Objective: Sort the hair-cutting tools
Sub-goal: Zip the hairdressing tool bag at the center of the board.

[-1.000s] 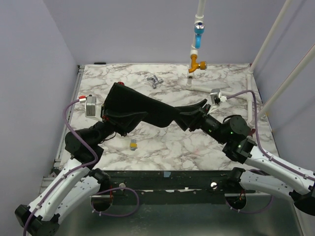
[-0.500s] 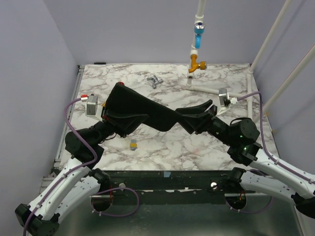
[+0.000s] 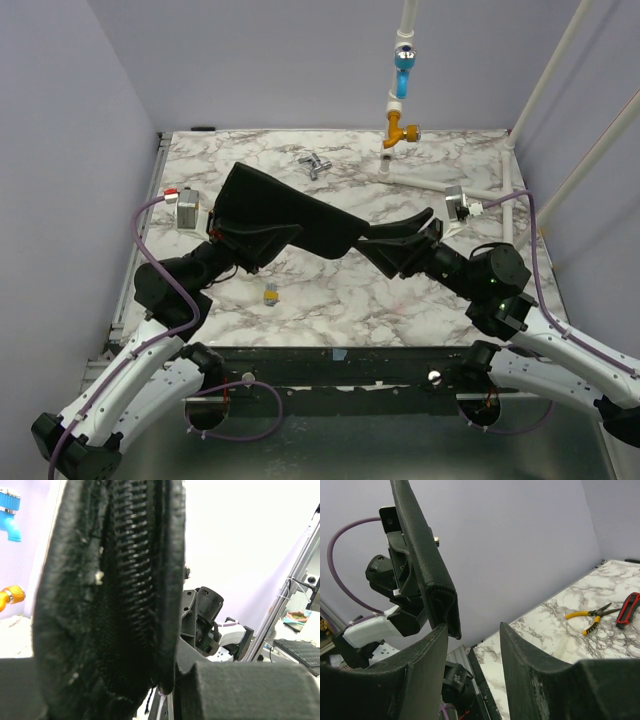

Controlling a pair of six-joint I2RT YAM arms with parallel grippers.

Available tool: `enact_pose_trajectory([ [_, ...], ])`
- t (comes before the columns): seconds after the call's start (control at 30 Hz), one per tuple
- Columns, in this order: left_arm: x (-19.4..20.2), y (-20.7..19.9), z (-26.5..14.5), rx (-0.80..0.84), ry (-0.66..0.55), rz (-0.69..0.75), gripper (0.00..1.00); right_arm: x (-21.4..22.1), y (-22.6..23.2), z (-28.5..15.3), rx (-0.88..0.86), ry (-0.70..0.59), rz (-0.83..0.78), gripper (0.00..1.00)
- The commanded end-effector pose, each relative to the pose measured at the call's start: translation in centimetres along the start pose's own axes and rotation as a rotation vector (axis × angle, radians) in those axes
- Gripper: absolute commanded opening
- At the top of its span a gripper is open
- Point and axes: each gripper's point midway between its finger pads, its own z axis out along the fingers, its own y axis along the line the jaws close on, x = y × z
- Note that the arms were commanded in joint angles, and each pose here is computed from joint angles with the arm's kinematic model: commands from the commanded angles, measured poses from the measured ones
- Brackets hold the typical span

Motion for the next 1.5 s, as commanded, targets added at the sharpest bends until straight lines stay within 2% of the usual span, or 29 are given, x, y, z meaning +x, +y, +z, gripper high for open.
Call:
enact_pose_trajectory([
  [0.0, -2.8, -1.5, 0.7, 0.032, -0.081, 0.052, 0.0, 1.0, 0.4, -0.3, -0.027, 0.035, 0.02, 0.5],
  [0.57, -1.6, -1.8, 1.0, 0.094, -0.036, 0.006, 0.0, 1.4, 0.2, 1.8, -0.036, 0.042, 0.065, 0.49],
  [0.8, -2.4, -1.8, 0.9, 0.08, -0.081, 0.033, 0.0, 5.7, -0.6, 1.8, -0.04, 0.21, 0.094, 0.48],
  [1.03, -3.2, -0.6, 0.8, -0.017, -0.087, 0.103, 0.0, 6.3, -2.5, -0.3, 0.061, 0.225, 0.027, 0.48],
  [1.47, -3.4, 3.2, 2.1, -0.234, -0.035, 0.146, 0.0, 3.8, -2.5, 2.6, 0.119, 0.18, -0.122, 0.46],
])
